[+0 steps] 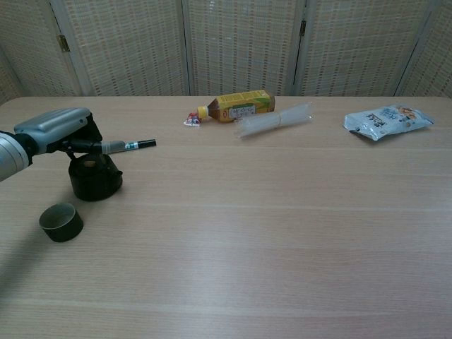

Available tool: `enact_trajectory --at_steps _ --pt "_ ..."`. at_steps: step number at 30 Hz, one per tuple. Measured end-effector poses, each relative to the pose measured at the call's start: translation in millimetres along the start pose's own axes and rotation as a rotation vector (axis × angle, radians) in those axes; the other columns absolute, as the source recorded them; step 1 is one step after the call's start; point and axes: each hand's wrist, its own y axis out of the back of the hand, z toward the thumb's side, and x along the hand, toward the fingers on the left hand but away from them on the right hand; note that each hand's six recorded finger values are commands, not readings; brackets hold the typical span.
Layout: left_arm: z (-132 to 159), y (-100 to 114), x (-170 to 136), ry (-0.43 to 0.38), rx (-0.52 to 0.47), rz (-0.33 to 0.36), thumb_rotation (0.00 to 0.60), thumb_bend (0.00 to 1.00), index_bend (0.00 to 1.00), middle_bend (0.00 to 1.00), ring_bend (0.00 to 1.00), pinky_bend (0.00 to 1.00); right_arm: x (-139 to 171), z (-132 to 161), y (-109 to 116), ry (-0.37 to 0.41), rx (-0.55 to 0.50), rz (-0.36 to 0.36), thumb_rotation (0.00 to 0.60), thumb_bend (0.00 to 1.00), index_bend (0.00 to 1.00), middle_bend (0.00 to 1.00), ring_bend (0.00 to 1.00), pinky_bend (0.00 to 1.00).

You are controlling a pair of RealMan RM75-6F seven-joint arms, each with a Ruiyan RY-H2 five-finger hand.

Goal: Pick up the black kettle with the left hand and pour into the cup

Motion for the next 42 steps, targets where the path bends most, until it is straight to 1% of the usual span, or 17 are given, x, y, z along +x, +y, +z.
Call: enact_trajectory --at_steps 3,7,9,12,14,15,18,20,22,24,25,27,28,31,34,37,42 --pt "0.2 -1.0 -0.7 0.003 0.014 -0.014 0.097 0.16 0.85 0.88 0.66 0.15 0.4 -0.7 -0.2 -0.001 -0.002 0.000 0.600 0.39 0.07 0.28 0.29 0.19" --pt "1.5 -0.9 -2.1 0.007 0.011 -0.032 0.096 0.17 0.77 0.76 0.57 0.14 1.0 -1.2 0.1 -0.001 -0.007 -0.002 0.600 0.39 0.07 0.28 0.29 0.19" --pt "1.5 -0.4 -2.6 0.010 0.007 -0.040 0.099 0.17 0.69 0.67 0.48 0.12 0.9 -1.7 0.1 -0.002 -0.007 -0.002 0.600 0.39 0.07 0.28 0.29 0.19" --pt "1.3 0.6 -3.4 0.016 -0.004 -0.052 0.097 0.17 0.55 0.51 0.34 0.06 0.3 -1.7 0.0 -0.001 -0.007 -0.002 0.600 0.39 0.07 0.28 0.29 0.19" --pt "1.6 3.5 -3.8 0.020 -0.018 -0.049 0.096 0.17 0.48 0.45 0.30 0.02 -0.1 -1.8 0.0 -0.001 -0.006 -0.001 0.600 0.39 0.07 0.28 0.29 0.19" --pt "1.6 5.8 -3.9 0.022 -0.026 -0.043 0.095 0.17 0.46 0.44 0.29 0.01 -0.4 -1.9 0.0 0.000 -0.006 0.000 0.600 0.39 0.07 0.28 0.29 0.19" --pt "-0.1 17.7 -4.4 0.032 -0.057 0.002 0.106 0.17 0.45 0.43 0.29 0.01 -1.5 -2.4 0.2 0.002 -0.006 0.006 0.600 0.39 0.07 0.28 0.29 0.19" --pt "-2.6 27.5 -6.3 0.045 -0.088 0.033 0.177 0.17 0.45 0.43 0.29 0.01 -2.4 -2.8 0.5 0.005 -0.009 0.012 0.600 0.39 0.07 0.28 0.29 0.19" --pt "-7.4 37.0 -9.8 0.064 -0.114 0.052 0.266 0.17 0.46 0.43 0.30 0.01 -3.7 -3.3 0.8 0.010 -0.020 0.022 0.600 0.39 0.09 0.28 0.29 0.19" --pt "-12.4 45.5 -14.7 0.084 -0.133 0.063 0.391 0.17 0.46 0.43 0.31 0.01 -5.5 -4.3 0.3 0.016 -0.033 0.040 0.600 0.39 0.12 0.28 0.29 0.19" --pt "-15.9 51.6 -19.2 0.097 -0.144 0.070 0.472 0.17 0.46 0.43 0.31 0.01 -6.5 -4.8 -0.1 0.019 -0.039 0.050 0.600 0.39 0.12 0.28 0.29 0.19" --pt "-21.3 60.7 -28.0 0.117 -0.163 0.084 0.581 0.19 0.46 0.43 0.31 0.01 -9.1 -5.8 -1.0 0.027 -0.053 0.072 0.600 0.39 0.15 0.28 0.29 0.19" --pt "-25.6 67.0 -35.5 0.133 -0.173 0.096 0.600 0.20 0.46 0.43 0.31 0.01 -10.4 -6.2 -1.4 0.031 -0.058 0.080 0.600 0.39 0.16 0.28 0.29 0.19" --pt "-38.9 81.7 -59.4 0.177 -0.188 0.136 0.600 0.21 0.46 0.43 0.31 0.01 -15.2 -8.0 -3.5 0.044 -0.076 0.102 0.600 0.39 0.22 0.28 0.28 0.19" --pt "-51.8 92.9 -85.6 0.217 -0.183 0.186 0.600 0.21 0.46 0.43 0.32 0.01 -20.5 -8.6 -7.5 0.061 -0.096 0.121 0.600 0.39 0.22 0.28 0.26 0.18" --pt "-60.2 99.7 -112.1 0.242 -0.161 0.233 0.600 0.21 0.46 0.43 0.32 0.01 -23.2 -3.9 -13.1 0.090 -0.114 0.132 0.600 0.39 0.25 0.27 0.26 0.18" --pt "-64.3 102.4 -156.1 0.264 -0.114 0.285 0.600 0.21 0.46 0.43 0.32 0.01 -21.5 0.8 -17.8 0.102 -0.126 0.135 0.600 0.39 0.26 0.28 0.26 0.18"
